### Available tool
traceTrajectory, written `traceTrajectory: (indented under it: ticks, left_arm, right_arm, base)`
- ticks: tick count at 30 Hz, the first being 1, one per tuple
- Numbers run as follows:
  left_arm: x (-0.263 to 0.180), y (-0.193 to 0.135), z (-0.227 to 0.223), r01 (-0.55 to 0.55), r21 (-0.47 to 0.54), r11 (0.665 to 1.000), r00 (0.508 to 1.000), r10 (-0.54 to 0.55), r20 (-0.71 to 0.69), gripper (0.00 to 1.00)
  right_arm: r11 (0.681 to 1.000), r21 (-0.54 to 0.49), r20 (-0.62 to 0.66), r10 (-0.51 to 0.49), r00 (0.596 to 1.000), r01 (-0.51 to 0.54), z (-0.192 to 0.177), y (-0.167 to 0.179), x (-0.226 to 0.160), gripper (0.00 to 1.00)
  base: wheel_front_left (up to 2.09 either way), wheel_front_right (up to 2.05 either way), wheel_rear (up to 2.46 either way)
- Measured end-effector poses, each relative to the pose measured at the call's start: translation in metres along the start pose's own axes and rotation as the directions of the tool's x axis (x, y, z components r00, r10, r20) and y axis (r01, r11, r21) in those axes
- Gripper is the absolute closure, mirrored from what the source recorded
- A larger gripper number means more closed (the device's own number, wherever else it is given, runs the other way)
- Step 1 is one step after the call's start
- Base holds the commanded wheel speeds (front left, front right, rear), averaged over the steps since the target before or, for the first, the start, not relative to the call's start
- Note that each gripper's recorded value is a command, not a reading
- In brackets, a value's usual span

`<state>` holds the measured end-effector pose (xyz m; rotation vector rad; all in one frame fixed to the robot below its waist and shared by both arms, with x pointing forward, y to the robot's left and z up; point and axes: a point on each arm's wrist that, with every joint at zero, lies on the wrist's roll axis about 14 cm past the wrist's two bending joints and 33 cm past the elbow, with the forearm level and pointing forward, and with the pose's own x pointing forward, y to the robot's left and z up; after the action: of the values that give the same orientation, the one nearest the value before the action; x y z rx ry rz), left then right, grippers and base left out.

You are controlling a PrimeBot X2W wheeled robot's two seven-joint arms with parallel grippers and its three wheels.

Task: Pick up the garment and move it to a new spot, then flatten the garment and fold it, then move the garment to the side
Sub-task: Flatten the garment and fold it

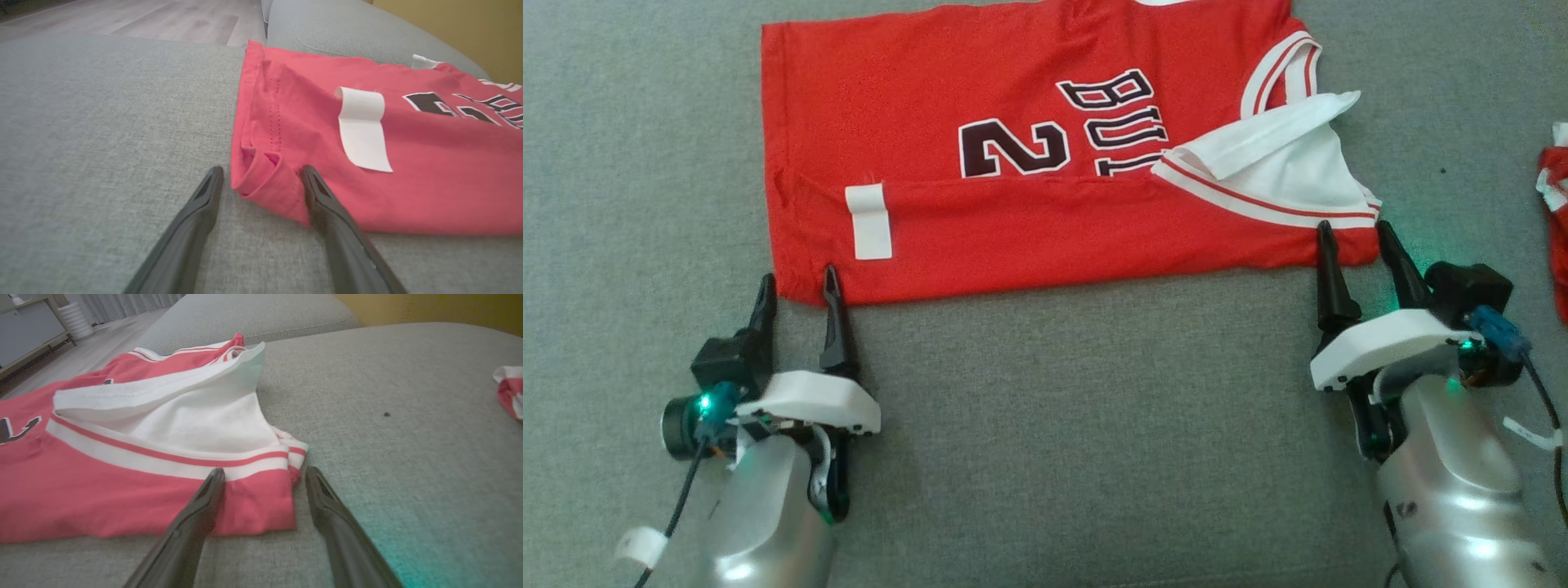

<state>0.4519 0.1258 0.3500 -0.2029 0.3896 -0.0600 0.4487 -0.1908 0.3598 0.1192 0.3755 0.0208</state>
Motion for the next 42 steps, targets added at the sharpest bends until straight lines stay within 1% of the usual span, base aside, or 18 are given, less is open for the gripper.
traceTrajectory:
  ticks: [1,2,3,8,11,13,21,27,28,29,34,39,42]
  left_arm:
    - [0.001,-0.003,-0.002,0.016,0.000,1.000,1.000,-0.016,-0.007,0.09]
    - [0.002,-0.008,-0.005,0.042,0.000,0.999,0.999,-0.042,-0.020,0.84]
    - [0.002,-0.009,-0.006,0.052,0.001,0.999,0.998,-0.052,-0.027,1.00]
    - [0.000,-0.010,-0.001,0.058,0.000,0.998,0.998,-0.058,-0.027,1.00]
    - [-0.010,-0.009,0.009,0.038,-0.015,0.999,0.999,-0.038,-0.006,1.00]
    - [-0.023,-0.008,0.005,0.035,-0.019,0.999,0.999,-0.035,-0.011,1.00]
    - [-0.077,0.002,-0.018,-0.007,-0.042,0.999,0.999,0.005,-0.033,1.00]
    - [-0.109,0.004,-0.042,-0.009,-0.043,0.999,0.997,0.006,-0.071,1.00]
    - [-0.111,0.005,-0.042,-0.011,-0.045,0.999,0.997,0.007,-0.071,0.20]
    - [-0.110,0.005,-0.041,-0.015,-0.041,0.999,0.998,0.012,-0.067,0.00]
    - [-0.092,0.001,-0.019,0.003,0.001,1.000,1.000,-0.003,-0.016,0.00]
    - [-0.047,-0.004,0.038,0.043,0.088,0.995,0.993,-0.052,0.101,0.00]
    - [-0.015,-0.003,0.068,0.070,0.164,0.984,0.991,-0.087,0.101,0.00]
  right_arm:
    - [1.000,0.001,-0.010,-0.002,1.000,0.002,-0.002,0.000,0.001,0.00]
    - [1.000,0.003,-0.023,-0.001,1.000,0.001,-0.004,0.001,0.004,0.27]
    - [1.000,0.007,-0.024,0.002,1.000,-0.002,-0.004,0.002,0.004,1.00]
    - [0.999,0.041,-0.009,0.021,1.000,-0.021,0.002,0.012,0.003,1.00]
    - [0.995,0.101,0.026,0.009,1.000,-0.012,0.013,0.012,-0.008,1.00]
    - [0.992,0.130,0.037,-0.002,0.999,-0.003,0.013,0.010,-0.020,1.00]
    - [0.979,0.204,0.013,-0.010,1.000,0.007,-0.013,0.012,-0.072,1.00]
    - [0.969,0.248,-0.025,0.002,1.000,0.004,-0.037,0.018,-0.102,1.00]
    - [0.969,0.247,-0.037,0.009,0.999,0.000,-0.042,0.019,-0.103,0.07]
    - [0.968,0.251,-0.034,0.009,0.999,0.000,-0.040,0.019,-0.102,0.00]
    - [0.974,0.225,-0.006,0.018,1.000,-0.017,-0.026,0.016,-0.086,0.00]
    - [0.984,0.165,0.062,0.056,0.997,-0.066,0.011,0.017,-0.053,0.00]
    - [0.987,0.130,0.089,0.084,0.992,-0.096,0.033,0.021,-0.030,0.00]
  base:
    - [0.00,0.00,0.00]
    - [0.00,0.00,0.00]
    - [0.00,0.00,0.00]
    - [0.00,0.00,0.00]
    - [0.00,0.00,0.00]
    - [0.00,0.00,0.00]
    - [0.00,0.00,0.00]
    - [0.00,0.00,0.00]
    - [0.00,0.00,0.00]
    - [0.00,0.00,0.00]
    - [0.00,0.00,0.00]
    - [0.00,0.00,0.00]
    - [0.00,0.00,0.00]
